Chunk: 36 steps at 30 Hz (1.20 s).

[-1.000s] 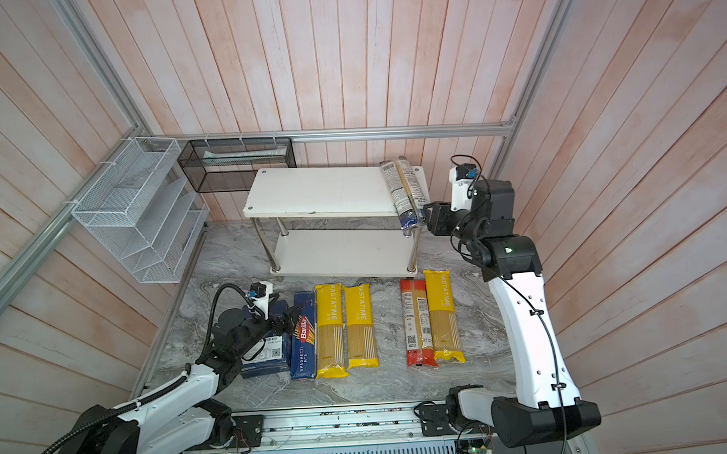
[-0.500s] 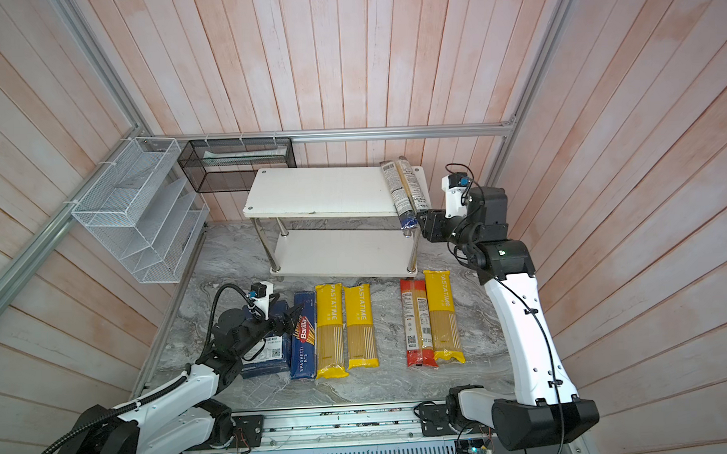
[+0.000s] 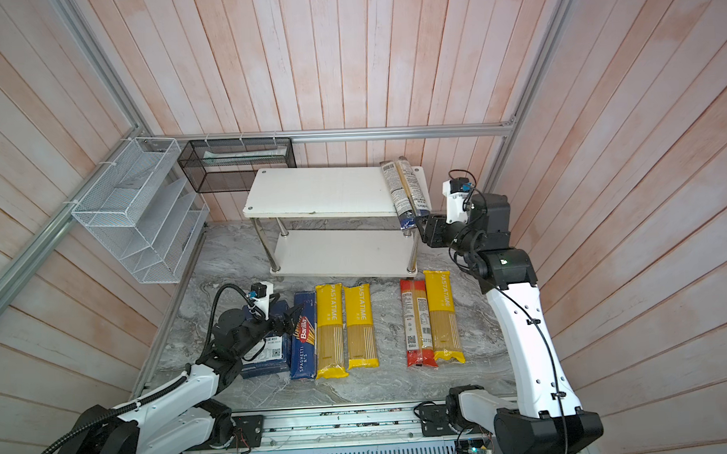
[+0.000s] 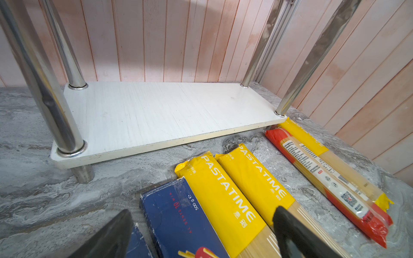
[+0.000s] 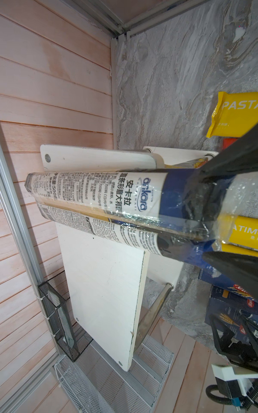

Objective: Place and organize the pasta boxes and bags onto the shelf
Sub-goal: 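Lay the spaghetti bag flat on the top shelf with the right gripper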

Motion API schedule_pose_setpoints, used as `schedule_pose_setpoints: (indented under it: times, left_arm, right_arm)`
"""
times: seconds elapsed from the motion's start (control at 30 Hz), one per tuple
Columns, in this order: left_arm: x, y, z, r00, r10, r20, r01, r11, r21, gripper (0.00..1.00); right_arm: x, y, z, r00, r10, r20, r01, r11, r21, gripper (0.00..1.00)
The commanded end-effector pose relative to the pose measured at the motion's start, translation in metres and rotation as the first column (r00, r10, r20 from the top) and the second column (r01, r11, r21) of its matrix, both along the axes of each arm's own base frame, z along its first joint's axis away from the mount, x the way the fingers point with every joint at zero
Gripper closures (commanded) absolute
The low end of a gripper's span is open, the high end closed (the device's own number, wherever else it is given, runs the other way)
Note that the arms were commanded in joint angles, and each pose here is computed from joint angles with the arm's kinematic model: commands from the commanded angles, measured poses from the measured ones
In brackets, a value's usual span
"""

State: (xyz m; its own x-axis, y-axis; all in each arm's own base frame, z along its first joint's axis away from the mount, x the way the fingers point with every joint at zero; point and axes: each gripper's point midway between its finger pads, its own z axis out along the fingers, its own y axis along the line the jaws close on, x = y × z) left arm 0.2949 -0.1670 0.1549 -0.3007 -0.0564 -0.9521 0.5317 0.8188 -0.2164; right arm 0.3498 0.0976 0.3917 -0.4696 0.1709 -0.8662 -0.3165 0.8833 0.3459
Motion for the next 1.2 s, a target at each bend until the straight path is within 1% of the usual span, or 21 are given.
schedule_pose_setpoints:
  times: [0.0, 0.5, 0.67, 0.87, 1.03, 1.17]
  left_arm:
    - [0.003, -0.003, 0.014, 0.999, -0.011, 0.041, 0.011, 1.000, 0.000, 0.00]
    - [0.003, -0.003, 0.014, 0.999, -0.010, 0.040, 0.009, 1.000, 0.001, 0.00]
    - [0.003, -0.003, 0.014, 0.999, -0.010, 0.041, 0.010, 1.000, 0.002, 0.00]
    - [0.003, -0.004, 0.015, 0.999, -0.011, 0.042, 0.011, 1.000, -0.001, 0.00]
    - [0.003, -0.005, 0.015, 0.999, -0.015, 0.039, 0.015, 1.000, 0.000, 0.00]
    - [0.003, -0.003, 0.015, 0.999, -0.007, 0.043, 0.006, 1.000, 0.001, 0.00]
  right_arm:
    - [-0.008, 0.006, 0.010, 0.999, 0.032, 0.028, -0.033, 0.998, 0.044, 0.46]
    - [-0.014, 0.021, 0.009, 0.994, 0.104, 0.018, -0.105, 0.988, 0.116, 0.46]
    - [-0.013, 0.023, 0.006, 0.994, 0.110, 0.007, -0.110, 0.987, 0.117, 0.46]
    - [-0.011, 0.019, 0.017, 0.996, 0.090, 0.026, -0.092, 0.992, 0.087, 0.46]
    - [-0.003, 0.018, 0.027, 0.996, 0.092, 0.010, -0.093, 0.994, 0.050, 0.46]
    - [0.005, 0.010, 0.041, 0.999, 0.043, 0.027, -0.044, 0.999, 0.011, 0.46]
